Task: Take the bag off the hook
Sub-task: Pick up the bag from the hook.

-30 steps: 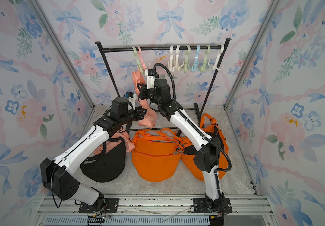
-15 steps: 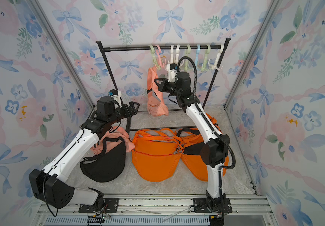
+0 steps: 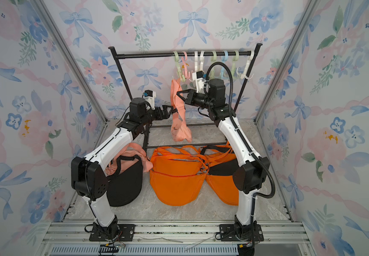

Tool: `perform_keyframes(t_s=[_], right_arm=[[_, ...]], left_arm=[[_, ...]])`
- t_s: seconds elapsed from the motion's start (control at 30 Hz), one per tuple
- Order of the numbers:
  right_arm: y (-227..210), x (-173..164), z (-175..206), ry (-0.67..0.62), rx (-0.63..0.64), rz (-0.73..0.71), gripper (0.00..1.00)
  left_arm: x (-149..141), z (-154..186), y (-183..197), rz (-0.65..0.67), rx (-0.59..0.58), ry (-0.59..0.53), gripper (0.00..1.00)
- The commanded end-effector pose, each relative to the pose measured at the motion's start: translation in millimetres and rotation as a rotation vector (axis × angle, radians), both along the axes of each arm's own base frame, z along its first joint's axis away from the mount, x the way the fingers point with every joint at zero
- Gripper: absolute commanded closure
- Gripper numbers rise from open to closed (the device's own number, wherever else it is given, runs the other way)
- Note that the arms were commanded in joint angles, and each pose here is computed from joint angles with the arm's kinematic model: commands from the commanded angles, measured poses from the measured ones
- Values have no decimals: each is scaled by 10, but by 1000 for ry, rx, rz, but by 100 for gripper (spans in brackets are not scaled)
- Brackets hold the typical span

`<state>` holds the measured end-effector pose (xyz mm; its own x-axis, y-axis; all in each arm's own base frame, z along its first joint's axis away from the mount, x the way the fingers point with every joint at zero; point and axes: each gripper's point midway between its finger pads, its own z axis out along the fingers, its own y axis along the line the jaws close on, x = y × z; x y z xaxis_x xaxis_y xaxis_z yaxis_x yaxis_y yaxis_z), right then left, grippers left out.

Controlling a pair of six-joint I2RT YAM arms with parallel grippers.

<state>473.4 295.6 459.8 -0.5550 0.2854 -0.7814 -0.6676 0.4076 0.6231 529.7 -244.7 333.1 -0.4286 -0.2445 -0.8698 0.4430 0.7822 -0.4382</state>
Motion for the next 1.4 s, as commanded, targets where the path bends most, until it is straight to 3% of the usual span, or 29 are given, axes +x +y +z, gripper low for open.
perform_keyframes(t_s=[0.0, 0.07, 0.1, 0.13, 0.2, 0.27, 0.3, 0.73, 0.9, 1.2, 1.37], right_arm=[[-93, -210, 128, -13, -4, 24, 100], [-133, -239, 142, -15, -3, 19, 100], [-155, -250, 154, -19, 0, 16, 100], [-161, -264, 157, -18, 3, 17, 100], [-198, -272, 164, -14, 13, 13, 100], [-225, -287, 154, -9, 15, 12, 100], [-246, -288, 141, -6, 13, 8, 100], [-491, -136, 79, -12, 3, -96, 100], [-472, -85, 49, -8, 5, -105, 100], [-239, -8, -161, -80, -207, -186, 100], [17, 10, -119, -145, -257, -178, 100]], left_arm=[[39, 202, -207, -89, -27, -74, 2], [84, 197, -303, -117, -41, -71, 5], [108, 213, -359, -131, -48, -76, 12], [129, 227, -393, -141, -54, -79, 23], [192, 254, -457, -146, -71, -78, 68], [243, 303, -487, -141, -85, -75, 93], [259, 341, -488, -137, -92, -75, 100], [53, 875, -202, -33, -18, -163, 100], [1, 875, -70, 22, 12, -149, 100], [-345, 1122, 399, 184, 67, -199, 100], [-548, 1401, 719, 293, 91, -259, 100]])
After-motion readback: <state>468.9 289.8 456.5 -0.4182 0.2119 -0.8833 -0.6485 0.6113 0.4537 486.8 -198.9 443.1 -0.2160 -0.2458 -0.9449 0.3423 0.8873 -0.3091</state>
